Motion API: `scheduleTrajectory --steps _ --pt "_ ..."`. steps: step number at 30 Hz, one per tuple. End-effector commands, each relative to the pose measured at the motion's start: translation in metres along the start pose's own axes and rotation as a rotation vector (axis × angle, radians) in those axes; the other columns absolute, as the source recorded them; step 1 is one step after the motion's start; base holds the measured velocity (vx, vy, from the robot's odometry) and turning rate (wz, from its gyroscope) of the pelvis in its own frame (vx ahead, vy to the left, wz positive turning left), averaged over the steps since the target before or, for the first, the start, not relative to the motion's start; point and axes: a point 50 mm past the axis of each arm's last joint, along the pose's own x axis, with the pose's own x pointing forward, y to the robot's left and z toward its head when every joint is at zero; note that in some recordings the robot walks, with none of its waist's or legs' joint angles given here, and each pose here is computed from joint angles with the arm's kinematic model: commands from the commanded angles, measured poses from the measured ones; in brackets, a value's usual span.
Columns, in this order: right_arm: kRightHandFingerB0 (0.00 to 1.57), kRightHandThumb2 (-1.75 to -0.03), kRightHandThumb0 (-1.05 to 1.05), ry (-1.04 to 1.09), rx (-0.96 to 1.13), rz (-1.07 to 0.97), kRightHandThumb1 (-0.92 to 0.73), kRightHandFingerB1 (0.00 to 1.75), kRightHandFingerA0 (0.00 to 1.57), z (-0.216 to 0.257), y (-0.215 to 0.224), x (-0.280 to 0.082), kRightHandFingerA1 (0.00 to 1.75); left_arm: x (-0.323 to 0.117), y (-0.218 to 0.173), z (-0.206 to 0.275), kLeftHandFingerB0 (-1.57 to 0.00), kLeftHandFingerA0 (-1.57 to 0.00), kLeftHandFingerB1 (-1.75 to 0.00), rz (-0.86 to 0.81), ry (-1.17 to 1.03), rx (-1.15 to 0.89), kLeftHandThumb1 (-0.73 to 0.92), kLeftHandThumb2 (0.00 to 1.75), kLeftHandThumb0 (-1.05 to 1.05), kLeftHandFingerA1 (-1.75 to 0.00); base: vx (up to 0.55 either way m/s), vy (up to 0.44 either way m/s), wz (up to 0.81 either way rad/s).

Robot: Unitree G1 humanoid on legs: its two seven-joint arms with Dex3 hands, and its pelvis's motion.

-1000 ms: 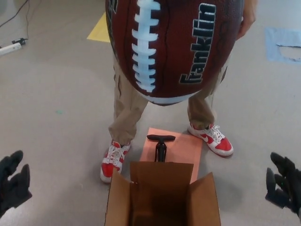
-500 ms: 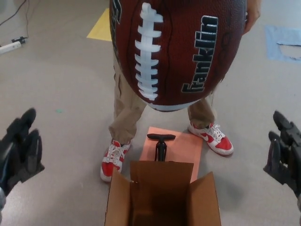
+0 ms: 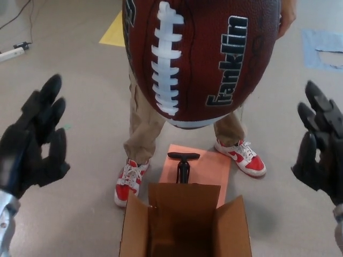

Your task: Use both hands to pick up a football from a person and place it into a container beneath

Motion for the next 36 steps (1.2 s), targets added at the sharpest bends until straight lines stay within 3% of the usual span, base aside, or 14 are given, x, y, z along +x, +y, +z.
scheduleTrajectory --steps 1,8,9,11,12,13,14,23,24,25,26,34,35,36 --pt "0.08 -1.12 -0.93 -0.483 0.180 0.110 -0.77 0.15 0.08 0.136 0.032 0.001 0.18 -0.003 -0.042 0.132 0.00 0.00 -0.07 -0.084 -0.440 -0.089 0.71 1.11 -0.94 -0.08 0.00 0.000 0.00" --pt "0.08 -1.12 -0.97 -0.492 0.209 0.122 -0.80 0.12 0.08 0.143 0.037 0.002 0.09 -0.002 -0.049 0.141 0.00 0.00 -0.05 -0.097 -0.438 -0.103 0.72 1.12 -0.97 -0.06 0.00 0.000 0.00" --pt "0.09 -1.12 -0.96 -0.487 0.193 0.116 -0.80 0.13 0.09 0.143 0.036 0.000 0.12 -0.003 -0.049 0.141 0.00 0.00 0.00 -0.095 -0.439 -0.103 0.69 0.97 -0.96 0.00 0.00 0.000 0.00" --pt "0.08 -1.12 -0.92 -0.481 0.186 0.104 -0.77 0.16 0.08 0.141 0.031 -0.002 0.18 -0.003 -0.047 0.140 0.00 0.00 0.00 -0.088 -0.436 -0.108 0.67 0.91 -0.93 -0.01 0.00 0.000 0.00" --pt "0.08 -1.12 -0.92 -0.480 0.184 0.101 -0.77 0.16 0.08 0.141 0.030 -0.002 0.18 -0.004 -0.047 0.139 0.00 0.00 0.00 -0.087 -0.435 -0.112 0.67 0.91 -0.93 -0.01 0.00 0.000 0.00" --pt "0.08 -1.11 -0.91 -0.473 0.185 0.090 -0.77 0.16 0.09 0.139 0.028 -0.005 0.20 -0.005 -0.046 0.138 0.00 0.00 -0.05 -0.080 -0.433 -0.122 0.73 1.12 -0.96 -0.07 0.00 0.000 0.00" --pt "0.09 -1.10 -0.91 -0.467 0.187 0.077 -0.76 0.19 0.09 0.138 0.026 -0.006 0.26 -0.006 -0.045 0.138 0.00 0.00 -0.06 -0.077 -0.432 -0.124 0.73 1.12 -0.95 -0.09 0.00 0.000 0.00" --pt "0.08 -1.11 -0.91 -0.480 0.188 0.084 -0.78 0.17 0.09 0.145 0.023 -0.008 0.23 -0.010 -0.048 0.150 0.00 0.00 -0.08 -0.085 -0.462 -0.142 0.71 1.10 -0.92 -0.12 0.00 0.000 0.00" --pt "0.08 -1.11 -0.91 -0.483 0.194 0.088 -0.77 0.17 0.09 0.146 0.024 -0.008 0.22 -0.010 -0.049 0.152 0.00 0.00 0.00 -0.093 -0.470 -0.142 0.88 0.66 -0.89 -0.05 0.00 0.000 0.00" --pt "0.08 -1.11 -0.91 -0.485 0.203 0.091 -0.77 0.17 0.09 0.148 0.025 -0.008 0.22 -0.010 -0.050 0.154 0.00 0.00 0.00 -0.100 -0.477 -0.141 0.88 0.66 -0.89 -0.05 0.00 0.000 0.00" --pt "0.08 -1.11 -0.91 -0.488 0.206 0.097 -0.77 0.17 0.09 0.149 0.026 -0.007 0.20 -0.010 -0.052 0.157 0.00 0.00 -0.05 -0.107 -0.484 -0.137 0.74 1.11 -0.95 -0.09 0.00 0.000 0.00" --pt "0.08 -1.08 -0.91 -0.450 0.269 0.146 -0.74 0.19 0.09 0.151 0.042 0.000 0.17 -0.004 -0.067 0.165 0.00 0.00 -0.04 -0.137 -0.466 -0.166 0.74 1.11 -0.96 -0.09 0.00 0.000 0.00" --pt "0.08 -1.08 -0.90 -0.441 0.273 0.149 -0.74 0.19 0.09 0.148 0.044 0.000 0.19 -0.003 -0.068 0.163 0.00 0.00 0.00 -0.138 -0.455 -0.163 0.89 0.67 -0.90 -0.07 0.00 0.000 0.00" --pt "0.08 -1.08 -0.91 -0.435 0.272 0.150 -0.75 0.17 0.09 0.146 0.045 0.001 0.17 -0.002 -0.069 0.161 0.00 0.00 0.00 -0.141 -0.446 -0.163 0.89 0.67 -0.89 -0.07 0.00 0.000 0.00"
